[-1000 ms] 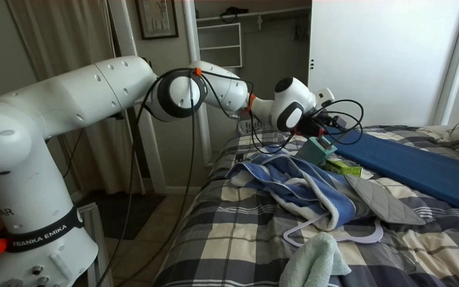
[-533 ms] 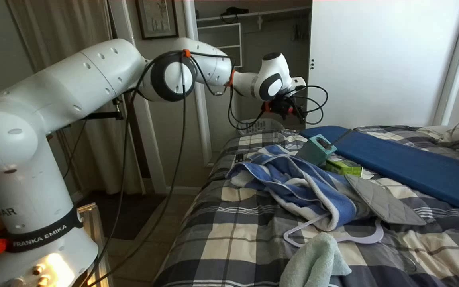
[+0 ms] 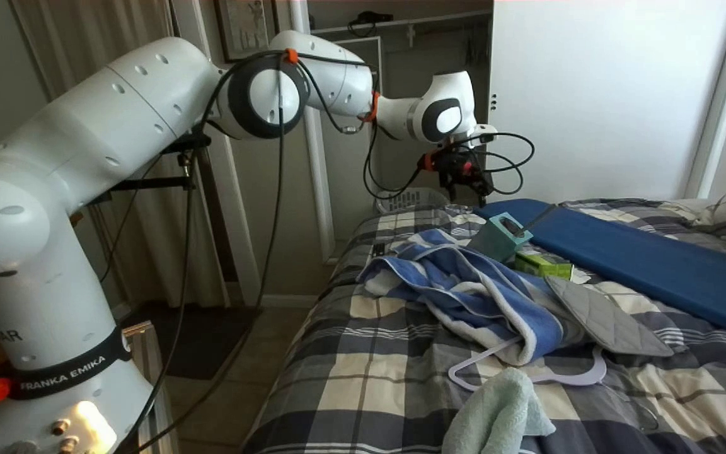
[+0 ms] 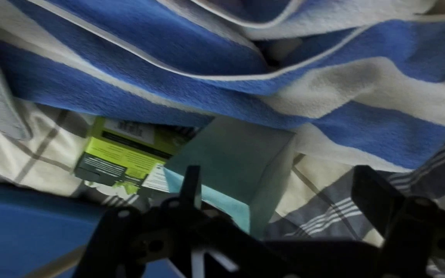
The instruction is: Put the wooden spoon in the blue box.
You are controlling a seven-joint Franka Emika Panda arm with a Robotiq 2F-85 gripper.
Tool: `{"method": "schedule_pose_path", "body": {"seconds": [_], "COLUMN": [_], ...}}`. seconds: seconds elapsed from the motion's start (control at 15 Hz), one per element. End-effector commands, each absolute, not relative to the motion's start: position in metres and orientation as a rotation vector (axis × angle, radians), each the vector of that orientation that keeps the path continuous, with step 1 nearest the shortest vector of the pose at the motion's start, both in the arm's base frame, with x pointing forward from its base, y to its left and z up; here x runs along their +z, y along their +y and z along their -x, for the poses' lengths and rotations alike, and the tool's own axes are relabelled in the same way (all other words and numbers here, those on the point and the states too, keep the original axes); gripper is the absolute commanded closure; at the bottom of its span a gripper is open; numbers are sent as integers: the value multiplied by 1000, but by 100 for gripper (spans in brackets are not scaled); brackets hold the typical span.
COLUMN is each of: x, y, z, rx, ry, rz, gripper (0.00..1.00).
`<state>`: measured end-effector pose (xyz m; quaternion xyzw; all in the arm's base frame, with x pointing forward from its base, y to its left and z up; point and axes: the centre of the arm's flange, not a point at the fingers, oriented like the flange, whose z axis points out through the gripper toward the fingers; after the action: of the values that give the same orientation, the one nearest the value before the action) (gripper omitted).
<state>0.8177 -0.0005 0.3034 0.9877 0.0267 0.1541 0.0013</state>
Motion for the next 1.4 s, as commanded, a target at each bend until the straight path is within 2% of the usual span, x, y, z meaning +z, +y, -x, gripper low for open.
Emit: {"method": "schedule_pose_path", "body": {"seconds": [0.0,0.33,0.93,1.0,1.33], "x": [302,310,339,333,337], "y": [-29,-37,19,15,20], "z": [-764,-731,-687,-725,-708], "rx": [377,338,308,298,284], "ry": [55,115,180,186,197], "rz": [-2990,-2877,-2987,-2969,-2982], "gripper": [0,0,0,0,0]}}
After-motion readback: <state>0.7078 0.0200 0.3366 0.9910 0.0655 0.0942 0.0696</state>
